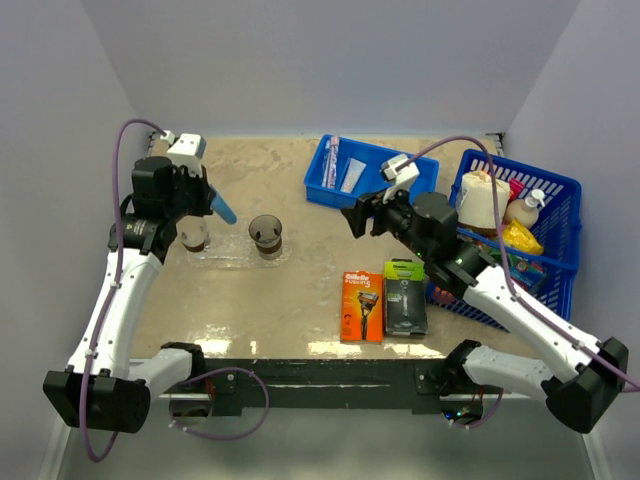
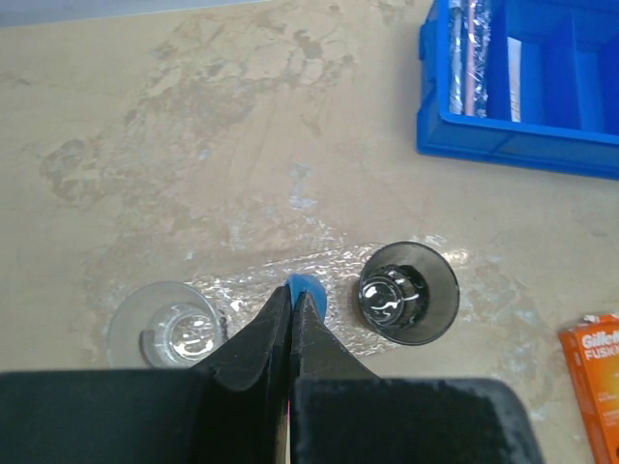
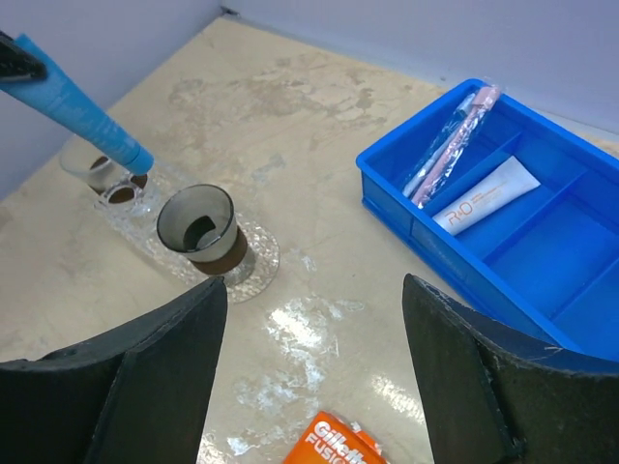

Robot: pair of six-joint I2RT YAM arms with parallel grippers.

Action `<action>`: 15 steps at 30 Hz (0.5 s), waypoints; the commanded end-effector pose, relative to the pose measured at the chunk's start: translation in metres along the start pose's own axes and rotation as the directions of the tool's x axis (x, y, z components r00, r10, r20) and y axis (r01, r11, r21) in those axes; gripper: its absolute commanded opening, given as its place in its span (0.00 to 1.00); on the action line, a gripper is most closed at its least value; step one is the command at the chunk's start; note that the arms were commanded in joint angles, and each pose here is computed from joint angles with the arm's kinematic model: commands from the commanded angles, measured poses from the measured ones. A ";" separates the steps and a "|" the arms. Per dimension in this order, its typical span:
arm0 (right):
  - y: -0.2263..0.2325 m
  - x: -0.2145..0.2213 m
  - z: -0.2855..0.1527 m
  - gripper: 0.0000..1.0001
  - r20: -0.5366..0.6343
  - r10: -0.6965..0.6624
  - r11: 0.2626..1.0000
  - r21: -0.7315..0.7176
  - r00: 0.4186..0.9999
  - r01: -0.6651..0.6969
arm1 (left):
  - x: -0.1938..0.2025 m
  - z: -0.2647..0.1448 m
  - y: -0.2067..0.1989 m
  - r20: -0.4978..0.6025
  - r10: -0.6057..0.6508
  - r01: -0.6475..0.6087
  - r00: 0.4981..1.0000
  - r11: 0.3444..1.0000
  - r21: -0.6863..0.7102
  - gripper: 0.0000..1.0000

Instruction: Prepare toiletry sets of a toothbrush and toothpaste on the tray

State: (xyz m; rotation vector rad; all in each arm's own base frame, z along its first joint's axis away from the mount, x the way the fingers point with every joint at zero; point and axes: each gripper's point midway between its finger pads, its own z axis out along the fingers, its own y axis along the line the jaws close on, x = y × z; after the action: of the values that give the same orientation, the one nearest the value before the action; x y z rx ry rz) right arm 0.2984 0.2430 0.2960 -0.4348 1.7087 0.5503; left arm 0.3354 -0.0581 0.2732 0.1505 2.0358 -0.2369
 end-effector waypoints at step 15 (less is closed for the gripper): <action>-0.044 0.004 -0.041 0.76 0.012 0.123 0.980 0.155 0.992 -0.123 | -0.023 -0.001 0.033 0.057 0.082 -0.071 0.995 0.984 -0.165 0.00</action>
State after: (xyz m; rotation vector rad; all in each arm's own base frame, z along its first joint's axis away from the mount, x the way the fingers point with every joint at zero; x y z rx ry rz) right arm 0.2920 0.1986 0.2747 -0.2939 1.8117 0.5280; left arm 0.3427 -0.0336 0.2714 0.1188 2.0362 -0.0727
